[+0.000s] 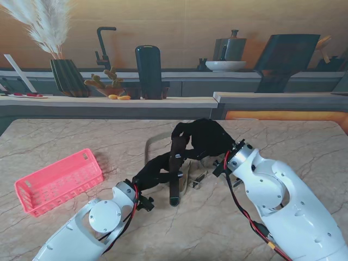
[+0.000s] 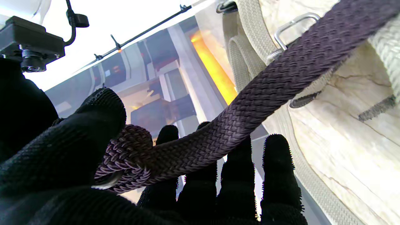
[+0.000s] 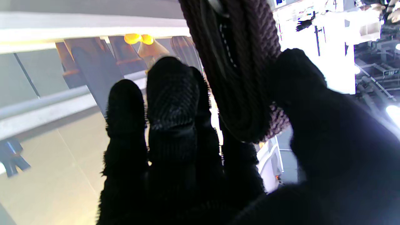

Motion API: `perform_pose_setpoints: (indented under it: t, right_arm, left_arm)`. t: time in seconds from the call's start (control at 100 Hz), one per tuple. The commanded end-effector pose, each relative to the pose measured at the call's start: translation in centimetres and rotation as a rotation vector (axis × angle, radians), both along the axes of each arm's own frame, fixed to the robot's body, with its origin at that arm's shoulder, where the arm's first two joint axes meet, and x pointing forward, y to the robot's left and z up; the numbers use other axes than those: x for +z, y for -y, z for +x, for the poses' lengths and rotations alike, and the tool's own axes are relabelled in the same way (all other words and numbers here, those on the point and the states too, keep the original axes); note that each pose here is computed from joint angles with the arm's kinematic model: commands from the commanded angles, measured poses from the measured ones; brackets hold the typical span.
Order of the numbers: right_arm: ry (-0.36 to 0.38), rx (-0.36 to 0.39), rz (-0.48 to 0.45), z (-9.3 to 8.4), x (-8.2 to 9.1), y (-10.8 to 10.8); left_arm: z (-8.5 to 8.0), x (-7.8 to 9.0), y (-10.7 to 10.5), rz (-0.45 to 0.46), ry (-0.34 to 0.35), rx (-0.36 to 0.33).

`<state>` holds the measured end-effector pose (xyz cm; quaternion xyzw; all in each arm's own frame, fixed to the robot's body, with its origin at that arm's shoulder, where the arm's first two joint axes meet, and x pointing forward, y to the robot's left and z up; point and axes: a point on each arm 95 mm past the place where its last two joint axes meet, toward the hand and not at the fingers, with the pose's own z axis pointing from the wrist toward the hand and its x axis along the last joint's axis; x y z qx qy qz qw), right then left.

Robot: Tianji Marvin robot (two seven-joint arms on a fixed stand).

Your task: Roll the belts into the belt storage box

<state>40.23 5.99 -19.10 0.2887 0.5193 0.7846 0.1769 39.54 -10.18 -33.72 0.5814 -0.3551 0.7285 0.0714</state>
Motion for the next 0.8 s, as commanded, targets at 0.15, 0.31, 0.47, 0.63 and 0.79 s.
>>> perform_pose_setpoints:
  t: [0.15,0.31,0.47,0.63,0.79]
  right_arm:
    - [0.117,0.009,0.01,-0.5,2.5,-0.3]
    - [0.171,-0.005,0.002,-0.5,3.3,-0.2]
    - [0.192,-0.018,0.005,-0.3,3.9,0.0]
    - [0.197,-0.027,0.012,-0.2,4.0,0.1]
    - [0.207,-0.029,0.003,0.0,3.4,0.1]
  left_arm:
    - [-0.3,-0.1,0.0,-0.025,-0.027,-0.018]
    - [-0.4,-0.2,0.2,-0.023,-0.048,-0.023]
    - [-0.2,-0.4,0.4,-0.01,-0.085,-0.001]
    - [-0.2,-0.4,0.7,-0.012,-0.118,-0.013]
    - [-0.6,-0.3,0.9,-0.047,-0.142,-0.031]
